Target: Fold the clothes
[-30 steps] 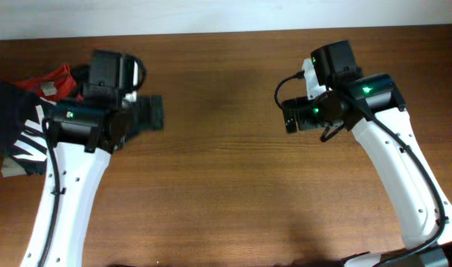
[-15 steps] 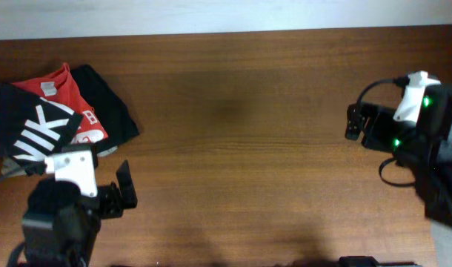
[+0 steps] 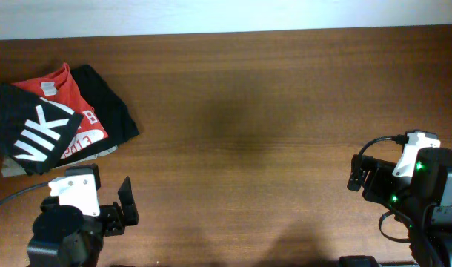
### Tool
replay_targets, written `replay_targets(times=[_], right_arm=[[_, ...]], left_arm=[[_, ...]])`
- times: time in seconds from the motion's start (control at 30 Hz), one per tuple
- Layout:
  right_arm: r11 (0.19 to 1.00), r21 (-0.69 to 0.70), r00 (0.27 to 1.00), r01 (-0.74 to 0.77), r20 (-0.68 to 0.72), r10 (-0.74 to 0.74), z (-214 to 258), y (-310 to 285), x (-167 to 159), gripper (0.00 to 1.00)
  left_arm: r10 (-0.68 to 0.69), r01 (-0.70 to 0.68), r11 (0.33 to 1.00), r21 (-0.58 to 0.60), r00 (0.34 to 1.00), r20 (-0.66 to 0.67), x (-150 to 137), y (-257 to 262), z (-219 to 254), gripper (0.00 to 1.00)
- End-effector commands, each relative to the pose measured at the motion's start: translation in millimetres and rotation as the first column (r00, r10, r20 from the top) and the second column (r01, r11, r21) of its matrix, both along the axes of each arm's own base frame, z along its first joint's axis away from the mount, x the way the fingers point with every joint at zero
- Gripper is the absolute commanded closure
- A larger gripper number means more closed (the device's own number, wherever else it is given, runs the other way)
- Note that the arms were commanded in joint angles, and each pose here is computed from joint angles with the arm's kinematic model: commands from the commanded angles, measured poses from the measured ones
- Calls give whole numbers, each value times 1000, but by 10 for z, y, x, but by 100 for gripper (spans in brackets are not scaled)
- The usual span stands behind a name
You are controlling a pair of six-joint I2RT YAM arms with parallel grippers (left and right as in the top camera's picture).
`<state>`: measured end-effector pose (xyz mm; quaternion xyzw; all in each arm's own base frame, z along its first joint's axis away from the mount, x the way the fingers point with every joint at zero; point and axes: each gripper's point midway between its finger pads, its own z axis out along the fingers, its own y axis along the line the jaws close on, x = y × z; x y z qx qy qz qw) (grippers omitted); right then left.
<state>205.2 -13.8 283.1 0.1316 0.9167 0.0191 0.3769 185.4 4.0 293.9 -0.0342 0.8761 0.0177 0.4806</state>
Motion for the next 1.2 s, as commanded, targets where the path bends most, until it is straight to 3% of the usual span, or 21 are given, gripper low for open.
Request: replay_targets(times=[0.0, 0.13, 0.2, 0.3, 0.57, 0.7, 0.83, 1.17], right_arm=[[1000, -13, 1000, 22, 22, -21, 33, -45, 41, 1], [981, -131, 971, -142, 172, 163, 137, 65, 381, 2], [979, -138, 946, -149, 269, 182, 131, 102, 464, 1], [973, -159, 855, -166, 468, 223, -4, 199, 477, 1], [968, -225, 578, -112, 778, 248, -486, 280, 311, 1], [925, -362, 638, -113, 688, 347, -954, 268, 408, 1], [924, -348, 718, -159, 601, 350, -1263, 270, 407, 1], [924, -348, 719, -159, 601, 350, -1264, 270, 407, 1]], left_arm=[[0, 0, 1000, -8, 1000, -2, -1, -6, -21, 1], [1, -1, 1000, -8, 1000, -2, -1, -5, -21, 1], [1, -1, 1000, -8, 1000, -2, -1, -5, -21, 1], [1, -1, 1000, -8, 1000, -2, -1, -5, -21, 1], [1, -1, 1000, -8, 1000, -2, -1, -5, -21, 1], [0, 0, 1000, -8, 1000, -2, -1, -6, -21, 1], [0, 0, 1000, -8, 1000, -2, -1, -6, -21, 1], [0, 0, 1000, -8, 1000, -3, -2, -6, -22, 1]])
